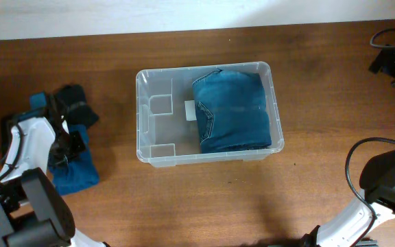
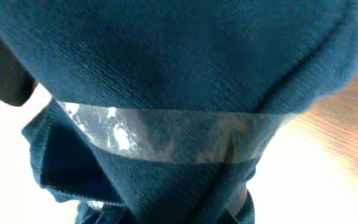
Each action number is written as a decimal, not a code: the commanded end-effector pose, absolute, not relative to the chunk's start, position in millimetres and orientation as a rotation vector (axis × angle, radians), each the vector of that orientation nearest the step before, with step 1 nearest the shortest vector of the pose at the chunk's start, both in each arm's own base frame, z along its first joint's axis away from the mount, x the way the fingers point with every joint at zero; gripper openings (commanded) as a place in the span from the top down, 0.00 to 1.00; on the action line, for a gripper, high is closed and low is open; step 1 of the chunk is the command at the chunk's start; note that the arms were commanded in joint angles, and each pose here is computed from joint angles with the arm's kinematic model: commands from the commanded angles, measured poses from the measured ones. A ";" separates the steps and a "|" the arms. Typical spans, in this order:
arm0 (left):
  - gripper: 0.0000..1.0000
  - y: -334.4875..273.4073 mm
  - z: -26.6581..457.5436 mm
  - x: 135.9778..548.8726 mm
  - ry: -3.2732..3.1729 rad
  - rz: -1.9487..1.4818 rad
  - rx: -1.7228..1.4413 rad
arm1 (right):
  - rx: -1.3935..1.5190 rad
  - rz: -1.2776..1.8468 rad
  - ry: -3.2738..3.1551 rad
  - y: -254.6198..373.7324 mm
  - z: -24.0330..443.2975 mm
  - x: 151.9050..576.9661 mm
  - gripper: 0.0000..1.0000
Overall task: Pack container
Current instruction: 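Grasp the dark teal jeans on the left with the left gripper, then carry the dark teal jeans into the box's left side and release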
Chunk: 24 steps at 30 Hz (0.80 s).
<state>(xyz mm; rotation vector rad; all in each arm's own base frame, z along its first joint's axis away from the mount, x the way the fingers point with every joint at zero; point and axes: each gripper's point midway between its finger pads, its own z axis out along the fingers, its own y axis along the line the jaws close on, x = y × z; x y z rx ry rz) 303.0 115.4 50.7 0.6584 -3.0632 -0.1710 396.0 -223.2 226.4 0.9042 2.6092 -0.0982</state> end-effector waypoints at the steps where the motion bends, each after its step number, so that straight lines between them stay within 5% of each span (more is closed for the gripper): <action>1: 0.99 102.4 99.1 348.9 -3.191 -0.034 0.646 | 0.901 -0.099 2.589 -223.2 233.0 398.0 0.02; 5: 0.99 78.8 196.7 389.8 -3.383 -0.036 0.539 | 0.901 -0.099 2.589 -223.2 233.0 398.0 0.02; 10: 0.99 30.7 261.6 402.1 -3.519 0.014 0.412 | 0.901 -0.099 2.589 -223.2 233.0 398.0 0.02; 24: 0.99 -131.9 271.4 408.7 -3.581 0.280 0.204 | 0.902 -0.099 2.588 -223.5 233.0 397.8 0.02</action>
